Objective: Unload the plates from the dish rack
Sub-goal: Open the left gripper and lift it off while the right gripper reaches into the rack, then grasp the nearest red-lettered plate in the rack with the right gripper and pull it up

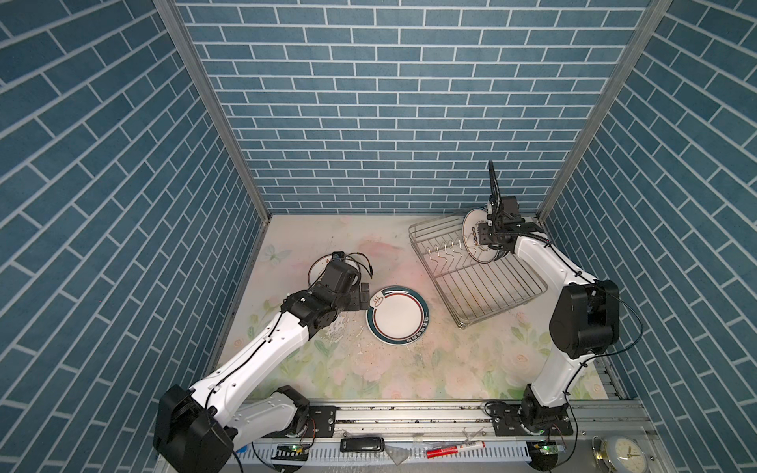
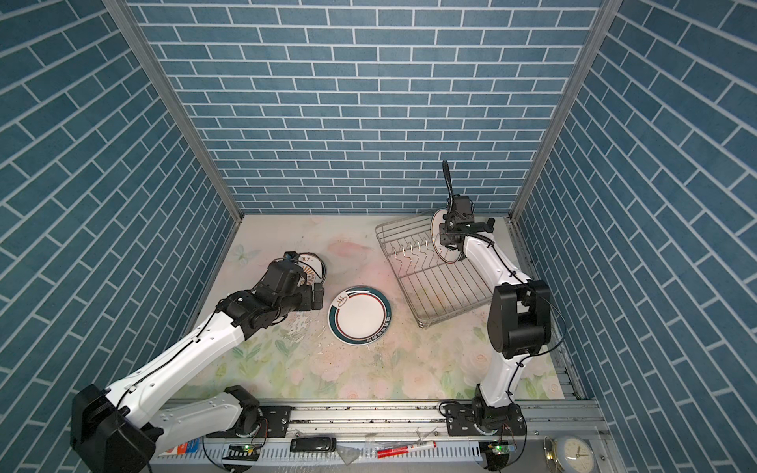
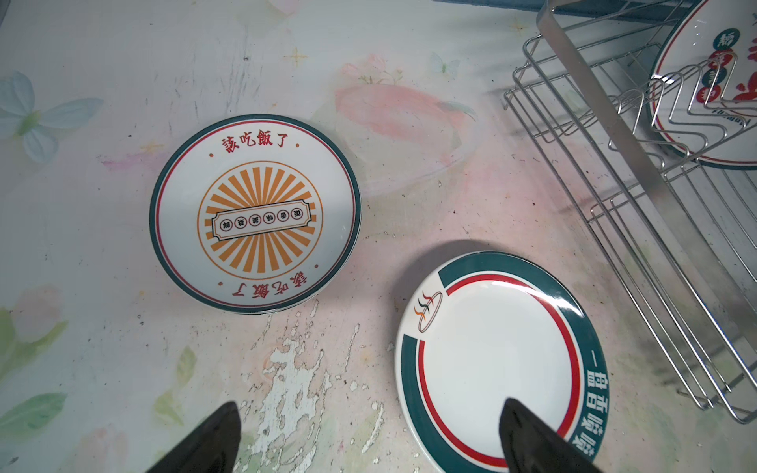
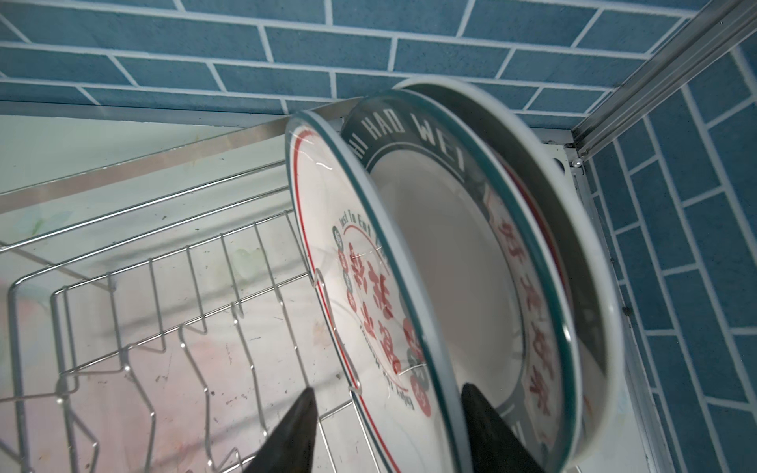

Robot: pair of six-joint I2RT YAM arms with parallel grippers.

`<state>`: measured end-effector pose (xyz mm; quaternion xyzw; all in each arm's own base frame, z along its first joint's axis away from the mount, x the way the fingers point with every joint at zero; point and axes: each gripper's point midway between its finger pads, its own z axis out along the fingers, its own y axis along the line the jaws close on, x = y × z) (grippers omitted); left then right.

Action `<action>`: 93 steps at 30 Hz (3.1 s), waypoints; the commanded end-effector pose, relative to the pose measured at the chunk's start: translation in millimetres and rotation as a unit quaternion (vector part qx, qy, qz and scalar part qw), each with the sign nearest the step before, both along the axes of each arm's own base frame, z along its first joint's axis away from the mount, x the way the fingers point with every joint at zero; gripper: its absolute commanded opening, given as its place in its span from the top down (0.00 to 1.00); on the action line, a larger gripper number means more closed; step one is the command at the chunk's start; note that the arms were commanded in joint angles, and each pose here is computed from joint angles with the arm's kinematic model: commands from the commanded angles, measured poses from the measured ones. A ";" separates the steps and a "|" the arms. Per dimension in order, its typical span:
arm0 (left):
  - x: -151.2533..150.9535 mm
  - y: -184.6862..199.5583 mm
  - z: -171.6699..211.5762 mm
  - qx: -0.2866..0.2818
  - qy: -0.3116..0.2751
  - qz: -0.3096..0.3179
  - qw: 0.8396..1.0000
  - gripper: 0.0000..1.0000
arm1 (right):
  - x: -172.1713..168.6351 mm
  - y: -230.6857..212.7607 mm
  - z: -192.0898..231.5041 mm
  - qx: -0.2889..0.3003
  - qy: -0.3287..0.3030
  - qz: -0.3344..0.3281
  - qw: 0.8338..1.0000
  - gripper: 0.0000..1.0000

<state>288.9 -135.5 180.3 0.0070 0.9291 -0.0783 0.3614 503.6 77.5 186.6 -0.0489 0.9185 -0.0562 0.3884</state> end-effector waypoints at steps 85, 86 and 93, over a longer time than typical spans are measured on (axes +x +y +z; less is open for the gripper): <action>22.7 -14.0 47.6 -0.079 -0.104 -0.002 0.992 0.01 | -106.8 60.6 116.9 0.593 -0.181 0.028 0.784 1.00; 24.7 -17.4 50.8 -0.086 -0.106 -0.005 0.991 0.01 | -107.5 65.5 110.8 0.613 -0.161 0.027 0.773 1.00; 35.0 -62.6 62.9 -0.165 -0.103 -0.075 0.978 0.01 | -115.6 113.6 65.7 0.687 0.002 0.027 0.726 1.00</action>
